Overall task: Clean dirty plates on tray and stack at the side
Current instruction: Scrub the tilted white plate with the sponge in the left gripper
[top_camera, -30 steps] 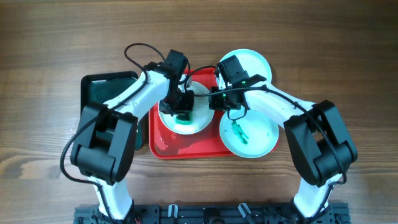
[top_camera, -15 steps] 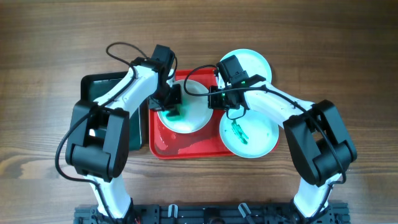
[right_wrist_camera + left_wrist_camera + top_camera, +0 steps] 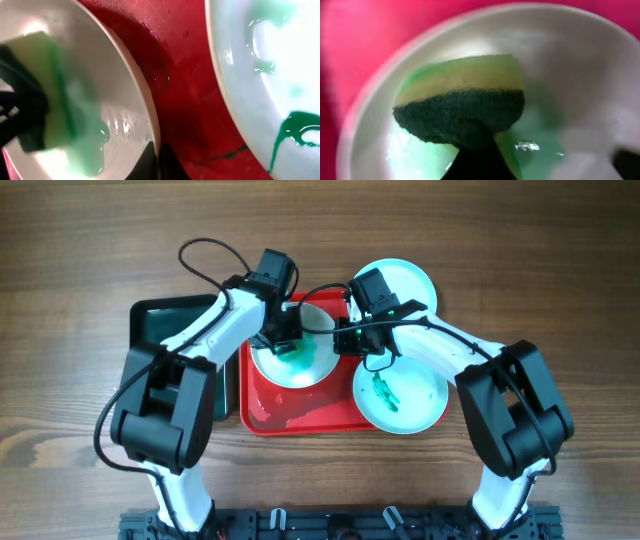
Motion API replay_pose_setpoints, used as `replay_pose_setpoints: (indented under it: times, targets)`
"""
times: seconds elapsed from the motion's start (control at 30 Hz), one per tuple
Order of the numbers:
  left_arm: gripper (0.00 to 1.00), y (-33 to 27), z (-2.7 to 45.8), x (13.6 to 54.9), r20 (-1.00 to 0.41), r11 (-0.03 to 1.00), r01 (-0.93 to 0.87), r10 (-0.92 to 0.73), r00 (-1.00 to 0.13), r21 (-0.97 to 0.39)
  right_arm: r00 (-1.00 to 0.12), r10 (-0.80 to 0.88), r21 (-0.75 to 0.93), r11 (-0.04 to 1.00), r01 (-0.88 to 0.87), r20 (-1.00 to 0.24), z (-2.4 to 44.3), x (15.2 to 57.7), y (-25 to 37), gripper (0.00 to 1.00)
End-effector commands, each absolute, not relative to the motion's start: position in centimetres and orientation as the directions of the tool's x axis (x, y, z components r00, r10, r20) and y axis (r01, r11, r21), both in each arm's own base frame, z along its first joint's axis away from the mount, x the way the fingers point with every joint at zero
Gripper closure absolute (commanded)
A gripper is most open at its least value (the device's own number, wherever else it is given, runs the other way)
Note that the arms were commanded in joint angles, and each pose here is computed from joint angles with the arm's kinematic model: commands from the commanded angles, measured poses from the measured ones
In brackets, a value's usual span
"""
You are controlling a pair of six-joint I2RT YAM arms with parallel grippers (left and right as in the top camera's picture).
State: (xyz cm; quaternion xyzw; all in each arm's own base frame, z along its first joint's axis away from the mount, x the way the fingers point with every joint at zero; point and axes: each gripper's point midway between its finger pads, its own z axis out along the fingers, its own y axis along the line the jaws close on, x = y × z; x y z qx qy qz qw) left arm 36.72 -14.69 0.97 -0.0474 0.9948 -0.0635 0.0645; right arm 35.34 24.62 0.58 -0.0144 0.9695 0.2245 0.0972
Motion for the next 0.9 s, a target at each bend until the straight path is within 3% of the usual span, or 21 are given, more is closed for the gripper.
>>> replay_pose_setpoints:
  times: [0.0,0.07,0.17,0.23,0.33,0.47,0.63,0.73,0.87]
  targets:
    - [0.96,-9.6,-0.8,35.0,-0.097,0.968,-0.225,-0.215,-0.972,0.108,-0.982,0.006,0.457,0.886,-0.082,-0.189,0.7,35.4,25.2,0.96]
    - [0.96,-11.3,-1.0,32.4,0.042,0.977,-0.212,-0.214,-0.976,0.032,-0.981,0.006,0.458,0.885,-0.084,-0.192,0.7,35.5,25.2,0.95]
    - [0.96,-15.8,-0.1,29.1,0.232,0.969,-0.131,-0.081,-0.969,-0.21,-0.982,0.006,0.458,0.885,-0.084,-0.191,0.7,35.5,25.2,0.96]
    - [0.96,-18.4,0.8,28.6,0.258,0.93,-0.102,-0.007,-0.966,-0.353,-0.981,0.0,0.459,0.884,-0.09,-0.192,0.7,35.4,25.3,0.96]
    - [0.96,-19.1,0.8,29.2,0.232,0.919,-0.088,0.003,-0.973,-0.384,-0.982,-0.016,0.471,0.876,-0.104,-0.188,0.8,35.2,25.5,0.96]
    - [0.96,-18.8,0.4,30.6,0.162,0.929,-0.056,0.004,-0.987,-0.367,-0.983,-0.022,0.491,0.864,-0.109,-0.18,1.0,35.0,25.9,0.96]
    - [0.96,-15.5,-0.7,32.3,0.069,0.984,-0.038,-0.027,-0.997,-0.172,-0.982,-0.029,0.508,0.853,-0.121,-0.185,1.1,35.1,26.2,0.96]
    - [0.96,-12.3,-1.0,33.9,-0.026,0.993,-0.12,-0.12,-0.992,0.012,-0.983,-0.087,0.585,0.794,-0.168,-0.164,1.0,34.4,27.4,0.96]
    - [0.96,-11.8,-0.9,35.4,-0.095,0.99,-0.134,-0.131,-0.987,0.033,-0.987,-0.107,0.63,0.76,-0.161,-0.123,0.6,34.1,26.6,0.96]
